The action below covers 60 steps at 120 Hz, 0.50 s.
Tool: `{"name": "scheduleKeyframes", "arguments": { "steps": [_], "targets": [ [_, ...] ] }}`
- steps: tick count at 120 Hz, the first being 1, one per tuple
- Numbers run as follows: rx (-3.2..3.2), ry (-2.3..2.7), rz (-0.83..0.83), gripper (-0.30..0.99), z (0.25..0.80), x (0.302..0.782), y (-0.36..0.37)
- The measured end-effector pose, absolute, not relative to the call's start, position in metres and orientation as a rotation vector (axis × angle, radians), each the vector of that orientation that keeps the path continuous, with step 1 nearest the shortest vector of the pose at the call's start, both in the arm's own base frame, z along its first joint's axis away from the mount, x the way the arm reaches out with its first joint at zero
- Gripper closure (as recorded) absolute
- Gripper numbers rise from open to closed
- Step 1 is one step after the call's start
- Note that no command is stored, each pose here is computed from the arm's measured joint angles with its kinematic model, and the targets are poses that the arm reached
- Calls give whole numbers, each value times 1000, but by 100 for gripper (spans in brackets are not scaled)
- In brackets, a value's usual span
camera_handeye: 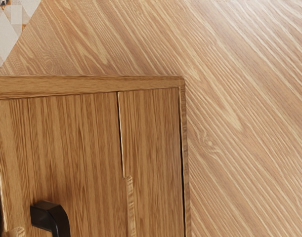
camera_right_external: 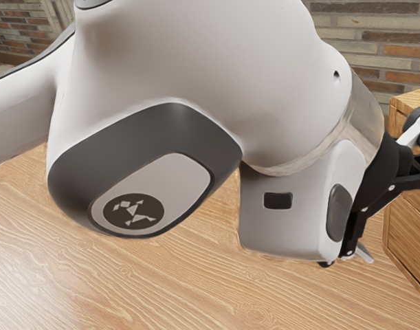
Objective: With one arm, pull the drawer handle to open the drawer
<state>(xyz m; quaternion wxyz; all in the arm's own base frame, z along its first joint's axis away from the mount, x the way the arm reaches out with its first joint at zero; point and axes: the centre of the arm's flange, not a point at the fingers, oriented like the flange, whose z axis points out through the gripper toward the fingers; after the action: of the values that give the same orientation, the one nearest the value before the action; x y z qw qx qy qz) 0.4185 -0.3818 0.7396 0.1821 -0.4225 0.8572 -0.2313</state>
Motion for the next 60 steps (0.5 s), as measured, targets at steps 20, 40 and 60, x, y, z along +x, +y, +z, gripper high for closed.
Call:
{"name": "scheduleKeyframes", "arguments": {
  "steps": [20, 40, 60],
  "targets": [
    [-1163, 2420, -678, 0, 742, 418, -391],
    [-1183, 2405, -676, 0, 751, 436, -392],
    [-1203, 2414, -639, 0, 742, 457, -399]
  ]
}}
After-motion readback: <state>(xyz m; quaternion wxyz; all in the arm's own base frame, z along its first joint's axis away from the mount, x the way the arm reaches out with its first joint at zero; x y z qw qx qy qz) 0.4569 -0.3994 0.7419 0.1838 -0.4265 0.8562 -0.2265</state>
